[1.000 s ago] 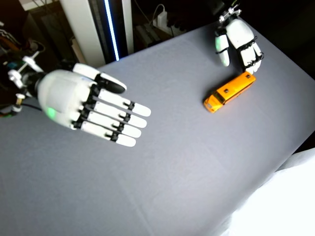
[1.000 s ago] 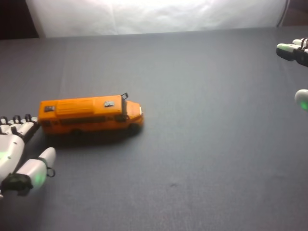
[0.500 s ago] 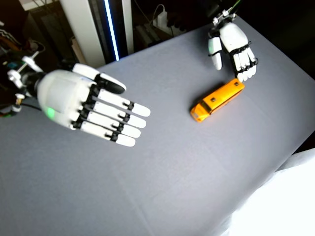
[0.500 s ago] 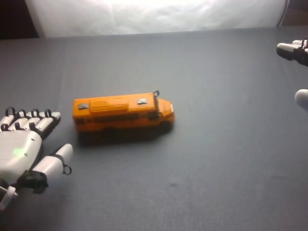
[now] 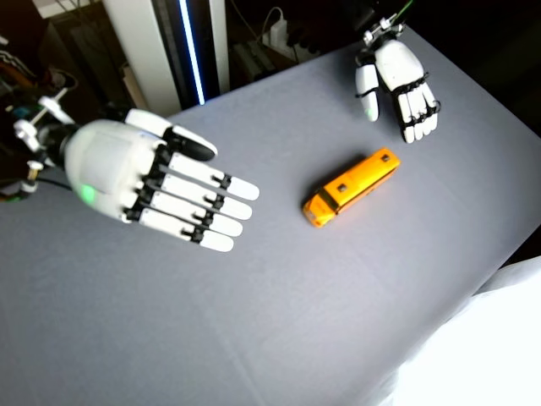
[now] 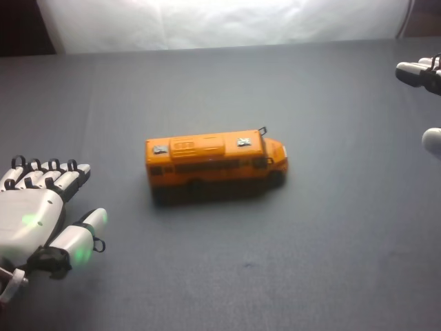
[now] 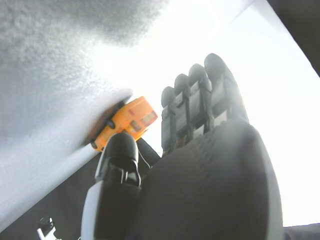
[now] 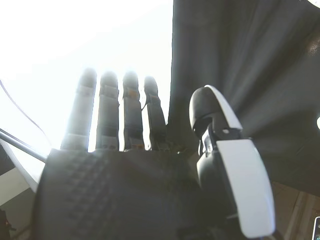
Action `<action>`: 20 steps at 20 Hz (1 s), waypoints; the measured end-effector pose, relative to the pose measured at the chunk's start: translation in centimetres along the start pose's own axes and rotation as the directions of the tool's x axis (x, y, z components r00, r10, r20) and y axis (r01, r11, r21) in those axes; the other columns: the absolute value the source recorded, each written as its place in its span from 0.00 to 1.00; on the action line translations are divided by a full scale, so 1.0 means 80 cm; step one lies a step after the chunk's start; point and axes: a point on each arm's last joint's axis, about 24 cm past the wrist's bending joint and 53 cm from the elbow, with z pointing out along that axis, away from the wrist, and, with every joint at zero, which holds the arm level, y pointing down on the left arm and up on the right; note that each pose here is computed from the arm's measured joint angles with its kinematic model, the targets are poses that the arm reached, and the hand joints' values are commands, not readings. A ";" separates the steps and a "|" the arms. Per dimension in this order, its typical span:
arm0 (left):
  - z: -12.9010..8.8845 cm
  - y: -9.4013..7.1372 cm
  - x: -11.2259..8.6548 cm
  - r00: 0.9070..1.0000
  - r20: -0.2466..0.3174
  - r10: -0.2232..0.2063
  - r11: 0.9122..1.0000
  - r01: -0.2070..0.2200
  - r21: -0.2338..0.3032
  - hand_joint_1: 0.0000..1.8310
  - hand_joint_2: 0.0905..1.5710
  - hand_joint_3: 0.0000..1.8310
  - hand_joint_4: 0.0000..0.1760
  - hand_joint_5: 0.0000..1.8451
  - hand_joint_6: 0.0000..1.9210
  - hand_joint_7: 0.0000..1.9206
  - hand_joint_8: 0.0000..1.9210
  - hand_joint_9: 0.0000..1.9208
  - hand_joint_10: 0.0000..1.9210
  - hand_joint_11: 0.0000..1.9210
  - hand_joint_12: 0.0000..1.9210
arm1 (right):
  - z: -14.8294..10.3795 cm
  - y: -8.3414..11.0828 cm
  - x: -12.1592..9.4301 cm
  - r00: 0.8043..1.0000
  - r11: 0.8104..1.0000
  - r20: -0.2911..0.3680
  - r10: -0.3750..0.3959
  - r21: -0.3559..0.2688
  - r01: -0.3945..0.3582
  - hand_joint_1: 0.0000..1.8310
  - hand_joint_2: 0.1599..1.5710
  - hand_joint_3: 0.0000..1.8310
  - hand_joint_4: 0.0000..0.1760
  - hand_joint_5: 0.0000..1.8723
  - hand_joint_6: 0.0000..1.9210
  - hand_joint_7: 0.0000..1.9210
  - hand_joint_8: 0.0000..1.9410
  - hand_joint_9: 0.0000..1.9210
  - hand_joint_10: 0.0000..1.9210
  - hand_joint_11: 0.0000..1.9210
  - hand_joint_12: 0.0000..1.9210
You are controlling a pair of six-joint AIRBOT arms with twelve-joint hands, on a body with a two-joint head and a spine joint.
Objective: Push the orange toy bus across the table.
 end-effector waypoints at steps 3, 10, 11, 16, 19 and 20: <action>-0.002 -0.009 -0.003 1.000 0.005 -0.023 0.999 0.023 0.024 0.02 0.97 0.00 0.00 0.14 0.00 0.15 0.00 0.12 0.00 0.00 0.27 | 0.000 0.000 0.000 1.000 1.000 -0.001 0.000 0.000 0.000 0.20 0.89 0.00 0.00 0.15 0.00 0.15 0.00 0.10 0.00 0.05 0.09; -0.010 -0.055 -0.055 0.982 0.076 -0.175 0.963 0.155 0.220 0.00 0.89 0.00 0.00 0.18 0.00 0.18 0.01 0.14 0.01 0.01 0.28 | 0.000 0.007 -0.005 1.000 1.000 0.017 0.003 -0.022 -0.002 0.24 0.89 0.00 0.00 0.16 0.00 0.16 0.00 0.12 0.00 0.06 0.09; -0.012 -0.062 -0.063 0.977 0.084 -0.194 0.954 0.167 0.251 0.00 0.89 0.00 0.00 0.18 0.00 0.18 0.01 0.14 0.01 0.01 0.28 | 0.000 0.011 -0.008 1.000 0.999 0.026 0.003 -0.035 -0.002 0.24 0.89 0.00 0.00 0.16 0.00 0.16 0.00 0.12 0.00 0.06 0.09; -0.030 -0.098 -0.104 0.955 0.150 -0.257 0.901 0.180 0.394 0.00 0.92 0.00 0.00 0.19 0.00 0.18 0.00 0.13 0.00 0.00 0.25 | -0.002 0.027 -0.021 0.998 0.996 0.064 0.007 -0.085 -0.002 0.20 0.89 0.00 0.00 0.16 0.00 0.15 0.00 0.12 0.00 0.06 0.09; -0.034 -0.106 -0.104 0.956 0.145 -0.255 0.891 0.175 0.419 0.00 0.95 0.01 0.00 0.18 0.00 0.17 0.00 0.13 0.00 0.00 0.23 | -0.003 0.030 -0.019 0.998 0.996 0.068 0.015 -0.091 -0.009 0.19 0.89 0.00 0.08 0.15 0.00 0.14 0.00 0.11 0.00 0.05 0.09; -0.035 -0.107 -0.106 0.955 0.149 -0.258 0.889 0.174 0.423 0.00 0.92 0.00 0.00 0.19 0.00 0.18 0.00 0.14 0.00 0.00 0.24 | -0.003 0.033 -0.019 0.998 0.995 0.065 0.014 -0.103 -0.007 0.18 0.90 0.00 0.13 0.15 0.00 0.14 0.00 0.11 0.00 0.05 0.09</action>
